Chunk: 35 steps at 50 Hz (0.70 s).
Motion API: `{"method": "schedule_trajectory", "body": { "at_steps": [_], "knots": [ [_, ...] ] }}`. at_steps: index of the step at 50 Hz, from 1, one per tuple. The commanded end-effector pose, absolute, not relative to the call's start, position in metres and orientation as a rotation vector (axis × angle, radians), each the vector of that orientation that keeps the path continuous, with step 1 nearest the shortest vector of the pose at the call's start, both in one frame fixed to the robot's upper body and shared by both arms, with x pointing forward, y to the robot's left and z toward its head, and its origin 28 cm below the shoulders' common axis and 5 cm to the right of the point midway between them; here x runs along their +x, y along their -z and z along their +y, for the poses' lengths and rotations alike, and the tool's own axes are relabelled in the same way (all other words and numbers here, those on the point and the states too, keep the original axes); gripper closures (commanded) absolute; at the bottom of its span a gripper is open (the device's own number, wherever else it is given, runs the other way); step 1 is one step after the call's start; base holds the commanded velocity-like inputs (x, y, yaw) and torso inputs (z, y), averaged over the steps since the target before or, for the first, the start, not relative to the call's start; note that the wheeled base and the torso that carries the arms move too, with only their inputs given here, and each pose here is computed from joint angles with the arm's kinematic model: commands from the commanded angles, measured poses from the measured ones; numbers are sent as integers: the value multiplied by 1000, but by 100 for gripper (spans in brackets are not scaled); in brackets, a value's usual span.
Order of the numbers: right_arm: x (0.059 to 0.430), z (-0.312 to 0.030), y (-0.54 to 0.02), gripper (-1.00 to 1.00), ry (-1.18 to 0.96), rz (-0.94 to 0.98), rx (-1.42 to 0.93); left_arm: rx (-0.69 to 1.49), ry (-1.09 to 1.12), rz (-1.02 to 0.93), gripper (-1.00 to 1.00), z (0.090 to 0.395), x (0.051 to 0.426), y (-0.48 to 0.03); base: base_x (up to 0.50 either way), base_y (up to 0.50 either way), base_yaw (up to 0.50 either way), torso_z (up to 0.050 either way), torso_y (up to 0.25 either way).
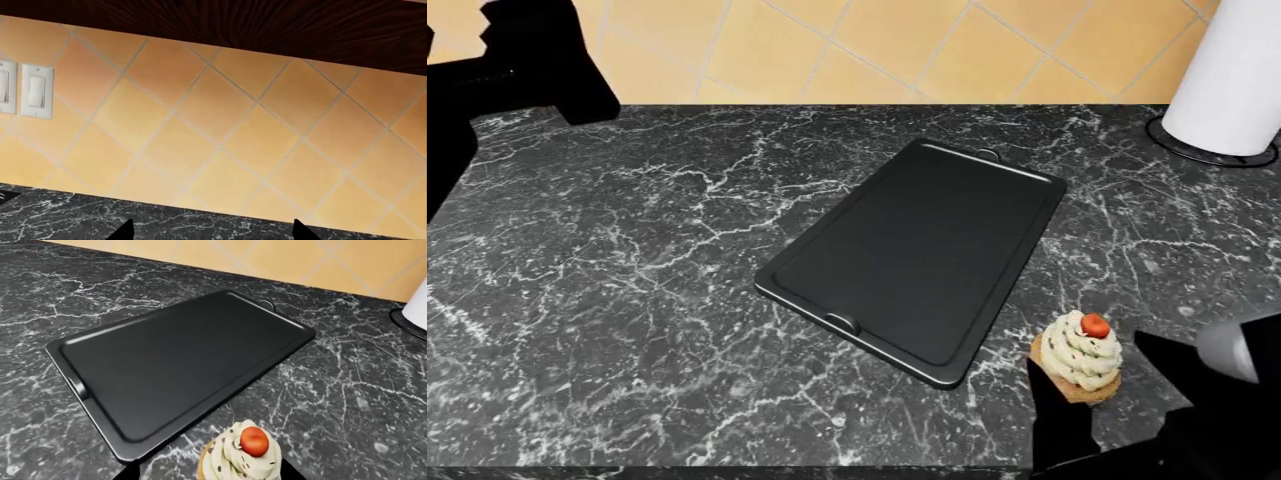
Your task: Pick up the bowl with cake and place it on the tray. Pick up the cupcake and place it on the tray.
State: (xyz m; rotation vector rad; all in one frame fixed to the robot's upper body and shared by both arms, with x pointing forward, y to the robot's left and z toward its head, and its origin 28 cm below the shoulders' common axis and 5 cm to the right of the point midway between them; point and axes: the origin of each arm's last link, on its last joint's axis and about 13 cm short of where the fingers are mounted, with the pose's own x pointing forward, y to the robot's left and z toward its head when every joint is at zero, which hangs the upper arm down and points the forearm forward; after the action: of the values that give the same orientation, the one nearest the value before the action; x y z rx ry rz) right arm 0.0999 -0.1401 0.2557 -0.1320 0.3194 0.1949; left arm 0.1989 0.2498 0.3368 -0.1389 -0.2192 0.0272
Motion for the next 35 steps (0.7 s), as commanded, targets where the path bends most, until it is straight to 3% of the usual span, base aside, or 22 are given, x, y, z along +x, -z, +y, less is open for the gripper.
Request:
{"method": "schedule_trajectory", "body": {
  "at_steps": [1,35],
  "knots": [
    [100,-141,-252,-100,-191,326,-135,-136,-24,-219,-100,249,198,-336,0,0,0,0,0],
    [114,-145,-247,-100,-151,331,-138,-133,-18,-216,-100,248,197,-335,0,0,0,0,0]
  ]
}}
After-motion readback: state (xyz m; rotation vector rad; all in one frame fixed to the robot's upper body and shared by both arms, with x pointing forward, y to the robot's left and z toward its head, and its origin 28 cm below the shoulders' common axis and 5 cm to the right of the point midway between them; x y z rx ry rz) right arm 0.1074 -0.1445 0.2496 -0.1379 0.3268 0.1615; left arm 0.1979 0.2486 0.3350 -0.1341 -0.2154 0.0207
